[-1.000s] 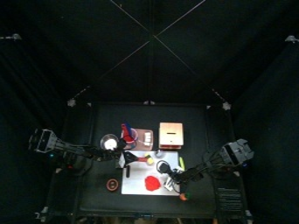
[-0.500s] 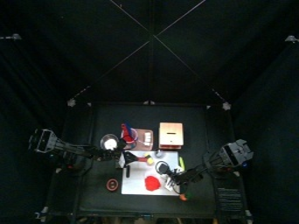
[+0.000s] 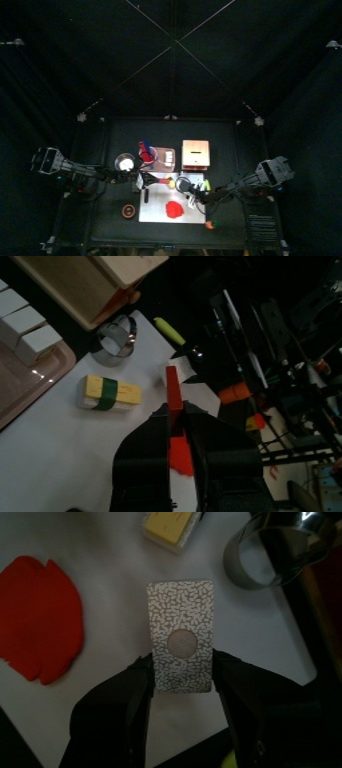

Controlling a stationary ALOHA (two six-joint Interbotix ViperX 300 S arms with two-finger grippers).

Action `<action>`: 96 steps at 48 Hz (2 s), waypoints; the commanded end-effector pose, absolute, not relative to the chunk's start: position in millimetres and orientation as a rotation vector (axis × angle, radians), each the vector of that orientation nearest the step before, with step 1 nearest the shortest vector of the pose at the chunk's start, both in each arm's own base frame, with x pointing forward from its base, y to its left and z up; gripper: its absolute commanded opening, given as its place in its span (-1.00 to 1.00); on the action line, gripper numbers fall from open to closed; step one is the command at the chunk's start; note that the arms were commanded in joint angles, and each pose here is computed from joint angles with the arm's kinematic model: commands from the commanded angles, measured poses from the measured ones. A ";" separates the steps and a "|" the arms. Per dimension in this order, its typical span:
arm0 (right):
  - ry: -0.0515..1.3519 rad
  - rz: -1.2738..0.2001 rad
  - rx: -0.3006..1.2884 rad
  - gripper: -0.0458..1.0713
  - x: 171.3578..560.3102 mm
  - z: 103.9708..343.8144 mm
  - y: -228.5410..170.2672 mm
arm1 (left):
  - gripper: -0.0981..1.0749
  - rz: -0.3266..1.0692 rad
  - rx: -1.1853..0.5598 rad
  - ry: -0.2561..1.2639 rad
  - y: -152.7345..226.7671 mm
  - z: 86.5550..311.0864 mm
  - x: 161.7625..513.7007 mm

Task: Assemble salmon sushi

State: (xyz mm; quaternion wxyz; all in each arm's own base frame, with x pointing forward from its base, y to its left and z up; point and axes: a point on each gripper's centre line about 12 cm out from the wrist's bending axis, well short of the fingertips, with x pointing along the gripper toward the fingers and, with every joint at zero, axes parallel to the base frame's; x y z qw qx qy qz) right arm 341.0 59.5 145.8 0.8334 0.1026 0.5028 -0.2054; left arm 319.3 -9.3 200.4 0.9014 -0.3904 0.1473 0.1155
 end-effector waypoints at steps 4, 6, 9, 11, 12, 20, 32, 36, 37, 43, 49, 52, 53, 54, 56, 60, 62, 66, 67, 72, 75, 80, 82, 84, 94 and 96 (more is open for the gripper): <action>0.961 -0.422 0.234 0.35 359.1 177.8 53.8 | -0.17 0.220 -0.835 0.252 -11.1 216.5 329.7; 0.956 -0.424 0.230 0.35 360.3 179.0 52.0 | -0.17 0.221 -0.840 0.247 -11.0 217.1 331.6; 0.951 -0.426 0.225 0.35 361.4 180.2 50.6 | -0.17 0.223 -0.848 0.240 -11.0 217.9 335.0; 0.945 -0.426 0.223 0.35 362.6 181.4 49.5 | -0.17 0.223 -0.852 0.238 -11.7 217.6 339.2; 0.943 -0.427 0.222 0.35 363.1 181.9 48.9 | -0.17 0.220 -0.853 0.240 -13.0 217.7 341.0; 0.913 -0.422 0.194 0.35 369.0 189.2 46.5 | -0.17 0.225 -0.867 0.255 -16.3 211.5 356.6; 0.897 -0.437 0.156 0.35 373.0 190.6 39.1 | -0.18 0.233 -0.893 0.260 -18.0 208.2 371.5; 0.889 -0.437 0.142 0.35 375.2 191.7 37.0 | -0.18 0.236 -0.904 0.261 -18.3 206.5 374.2; 0.887 -0.437 0.137 0.35 375.4 191.9 36.8 | -0.18 0.237 -0.907 0.262 -18.4 205.8 374.8; 0.869 -0.433 0.109 0.35 378.4 194.9 34.7 | -0.18 0.241 -0.918 0.268 -19.1 202.6 379.6; 0.855 -0.430 0.090 0.35 381.2 196.9 33.7 | -0.18 0.236 -0.910 0.276 -20.2 199.6 383.1; 0.851 -0.425 0.083 0.35 382.3 197.7 34.3 | -0.18 0.233 -0.902 0.279 -20.3 198.3 385.3; 0.850 -0.426 0.081 0.35 382.9 197.7 33.7 | -0.18 0.230 -0.899 0.281 -21.1 198.1 385.8; 0.848 -0.423 0.078 0.35 383.1 197.9 34.3 | -0.18 0.232 -0.900 0.279 -20.5 198.2 386.3; 0.846 -0.424 0.078 0.35 384.0 198.4 33.9 | -0.18 0.232 -0.899 0.282 -21.1 197.0 386.5; 0.843 -0.421 0.081 0.35 384.8 198.4 34.4 | -0.18 0.234 -0.899 0.286 -21.1 195.3 386.8; 0.841 -0.417 0.080 0.35 385.1 198.5 34.8 | -0.18 0.234 -0.899 0.286 -21.2 195.2 387.3; 0.841 -0.413 0.082 0.35 385.8 197.9 35.8 | -0.18 0.236 -0.900 0.286 -20.7 195.1 387.8; 0.841 -0.413 0.082 0.35 385.8 197.9 35.8 | -0.18 0.233 -0.900 0.285 -21.3 195.6 388.1; 0.840 -0.412 0.082 0.35 386.4 197.8 36.0 | -0.18 0.238 -0.898 0.288 -20.2 193.8 388.9; 0.842 -0.414 0.082 0.35 386.6 197.2 35.4 | -0.18 0.240 -0.899 0.285 -19.1 194.3 389.3; 0.842 -0.414 0.083 0.35 386.5 197.1 35.5 | -0.18 0.242 -0.900 0.286 -18.6 194.0 390.2; 0.842 -0.412 0.081 0.35 386.5 197.2 36.0 | -0.18 0.244 -0.900 0.287 -18.0 193.4 390.4; 0.839 -0.411 0.081 0.35 387.2 198.2 36.2 | -0.18 0.245 -0.900 0.286 -17.9 192.9 390.5; 0.841 -0.411 0.077 0.35 388.0 197.1 36.2 | -0.19 0.243 -0.900 0.280 -17.7 194.7 393.8; 0.839 -0.411 0.076 0.35 388.4 197.6 36.2 | -0.19 0.244 -0.900 0.280 -17.2 194.6 394.3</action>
